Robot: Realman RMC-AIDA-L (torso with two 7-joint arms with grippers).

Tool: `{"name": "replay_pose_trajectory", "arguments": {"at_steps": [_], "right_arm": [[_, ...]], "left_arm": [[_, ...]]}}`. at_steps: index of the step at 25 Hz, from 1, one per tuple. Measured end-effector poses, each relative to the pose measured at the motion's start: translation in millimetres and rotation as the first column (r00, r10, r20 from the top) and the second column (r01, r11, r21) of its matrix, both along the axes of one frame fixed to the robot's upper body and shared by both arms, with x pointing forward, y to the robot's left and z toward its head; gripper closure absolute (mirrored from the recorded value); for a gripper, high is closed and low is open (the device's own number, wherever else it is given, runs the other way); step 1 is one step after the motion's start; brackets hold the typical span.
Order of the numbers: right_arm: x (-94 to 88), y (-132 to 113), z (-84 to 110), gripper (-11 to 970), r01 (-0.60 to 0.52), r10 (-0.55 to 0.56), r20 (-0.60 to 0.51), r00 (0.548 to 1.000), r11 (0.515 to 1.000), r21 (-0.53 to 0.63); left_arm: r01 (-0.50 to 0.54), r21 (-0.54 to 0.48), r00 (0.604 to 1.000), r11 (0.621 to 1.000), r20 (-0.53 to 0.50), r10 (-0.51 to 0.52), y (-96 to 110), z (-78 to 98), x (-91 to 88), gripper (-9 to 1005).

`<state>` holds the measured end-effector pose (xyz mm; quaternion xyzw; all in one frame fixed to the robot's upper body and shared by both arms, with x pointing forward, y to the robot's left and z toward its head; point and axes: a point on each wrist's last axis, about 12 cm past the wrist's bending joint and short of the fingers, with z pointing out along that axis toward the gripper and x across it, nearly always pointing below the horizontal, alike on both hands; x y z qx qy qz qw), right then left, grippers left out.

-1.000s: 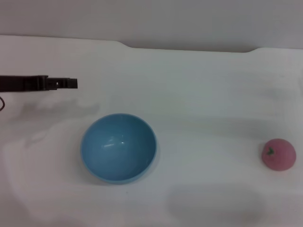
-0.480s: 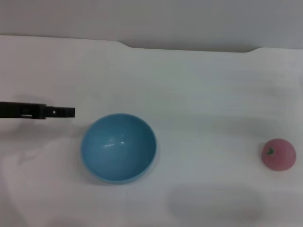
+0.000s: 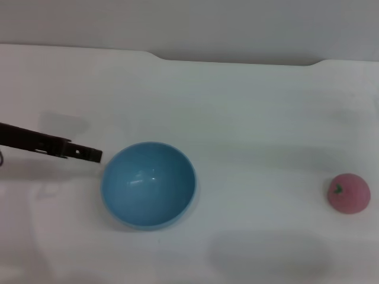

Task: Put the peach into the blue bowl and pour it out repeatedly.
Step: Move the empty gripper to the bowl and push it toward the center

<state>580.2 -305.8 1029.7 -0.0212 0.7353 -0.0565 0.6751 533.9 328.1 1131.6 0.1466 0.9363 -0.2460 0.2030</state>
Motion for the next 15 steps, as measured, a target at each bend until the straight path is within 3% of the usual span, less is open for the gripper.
{"name": "replay_pose_trajectory", "arguments": {"at_steps": [15], "right_arm": [[-0.5, 0, -0.3, 270, 0.001, -0.001, -0.001, 1.000, 1.000, 0.000]], "left_arm": [[0.142, 0.149, 0.987, 0.978, -0.094, -0.129, -51, -4.6, 19.4, 166]]}}
